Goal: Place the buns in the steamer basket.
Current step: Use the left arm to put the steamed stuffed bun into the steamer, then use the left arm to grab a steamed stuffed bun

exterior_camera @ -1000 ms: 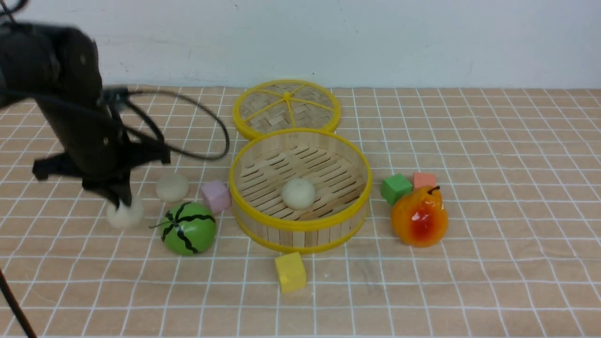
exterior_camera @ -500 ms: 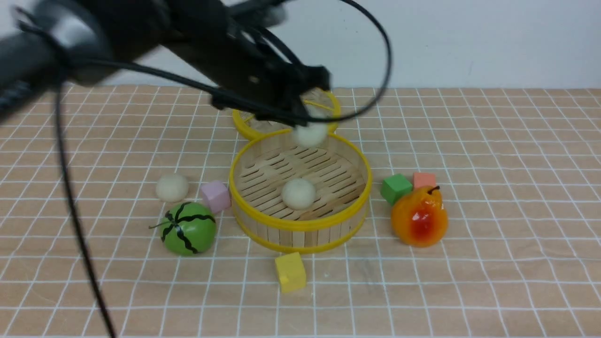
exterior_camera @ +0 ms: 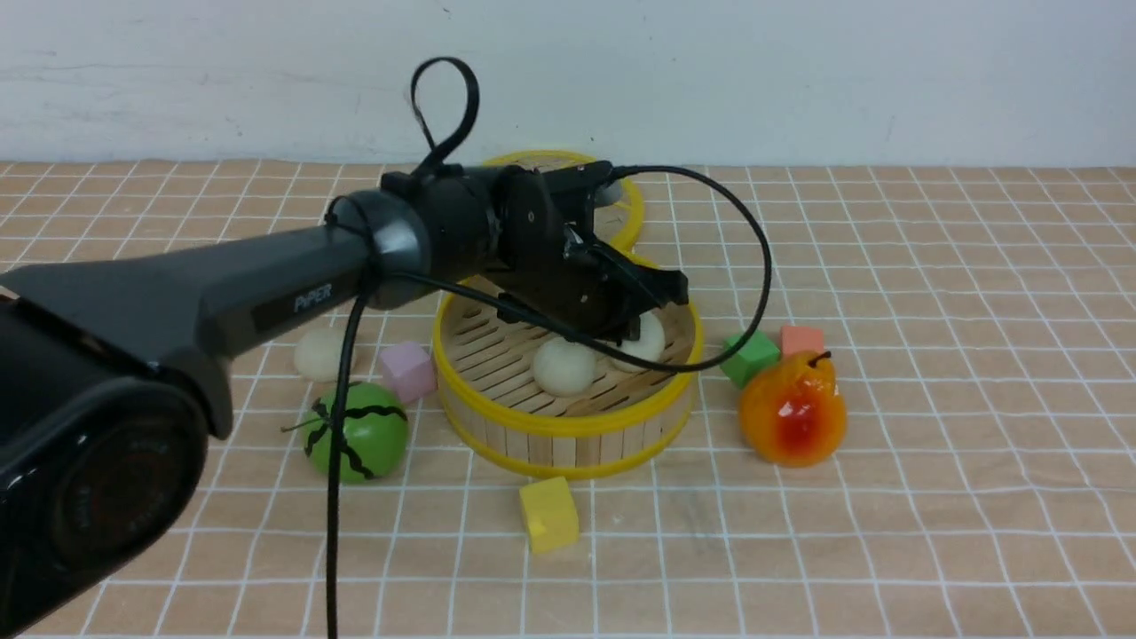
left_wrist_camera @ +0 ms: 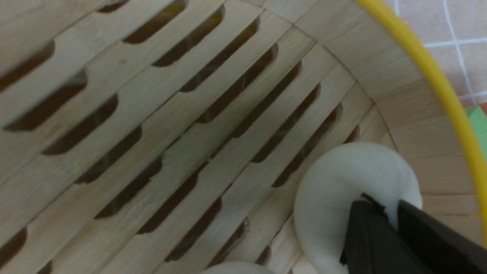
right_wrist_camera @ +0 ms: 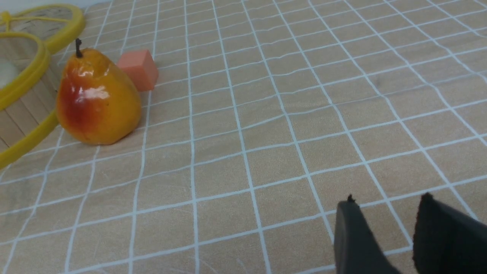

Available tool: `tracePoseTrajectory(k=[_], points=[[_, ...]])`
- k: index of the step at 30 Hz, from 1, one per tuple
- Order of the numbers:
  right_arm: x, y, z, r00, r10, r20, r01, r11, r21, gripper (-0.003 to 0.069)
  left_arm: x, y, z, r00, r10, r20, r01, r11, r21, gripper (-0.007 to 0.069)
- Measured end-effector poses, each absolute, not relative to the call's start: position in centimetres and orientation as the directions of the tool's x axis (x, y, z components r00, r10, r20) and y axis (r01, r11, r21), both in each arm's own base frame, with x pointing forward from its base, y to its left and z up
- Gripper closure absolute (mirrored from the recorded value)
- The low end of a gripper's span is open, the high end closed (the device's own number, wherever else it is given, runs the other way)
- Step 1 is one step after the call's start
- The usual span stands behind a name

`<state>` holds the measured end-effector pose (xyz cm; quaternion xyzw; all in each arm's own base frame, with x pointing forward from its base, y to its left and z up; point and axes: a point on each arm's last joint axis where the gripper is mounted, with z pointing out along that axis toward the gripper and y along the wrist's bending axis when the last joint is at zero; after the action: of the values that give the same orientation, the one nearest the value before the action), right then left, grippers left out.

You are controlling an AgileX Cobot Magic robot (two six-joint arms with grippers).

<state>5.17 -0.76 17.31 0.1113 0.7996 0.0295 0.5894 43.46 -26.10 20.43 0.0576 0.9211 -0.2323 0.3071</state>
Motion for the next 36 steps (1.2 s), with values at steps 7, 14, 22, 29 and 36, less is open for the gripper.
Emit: tracePoseTrajectory(k=[7, 14, 22, 29, 36], points=[[5.2, -0.8, 17.3, -0.280, 0.213, -0.936, 0.143, 0.973, 0.178, 0.0418, 43.2, -25.9, 21.6, -0.799, -0.034, -0.600, 0.256, 0.884, -0.391, 0.0356], [5.2, -0.8, 17.3, -0.280, 0.213, -0.936, 0.143, 0.973, 0.178, 0.0418, 41.7, -23.5, 29.2, -0.741, 0.030, -0.671, 0.316, 0.897, -0.309, 0.0139], [5.2, -0.8, 17.3, -0.280, 0.213, -0.936, 0.143, 0.973, 0.178, 0.0418, 41.0, -14.0, 36.0, -0.731, 0.056, -0.680, 0.193, 0.973, -0.127, 0.0123], [5.2, -0.8, 17.3, -0.280, 0.213, -0.936, 0.143, 0.973, 0.178, 0.0418, 43.1, -9.7, 32.4, -0.833, 0.001, -0.554, 0.067, 0.993, -0.099, 0.0163], [5.2, -0.8, 17.3, -0.280, 0.213, -0.936, 0.143, 0.973, 0.178, 0.0418, 44.9, -8.4, 28.3, -0.880, -0.011, -0.476, 0.026, 0.997, -0.070, 0.0219]])
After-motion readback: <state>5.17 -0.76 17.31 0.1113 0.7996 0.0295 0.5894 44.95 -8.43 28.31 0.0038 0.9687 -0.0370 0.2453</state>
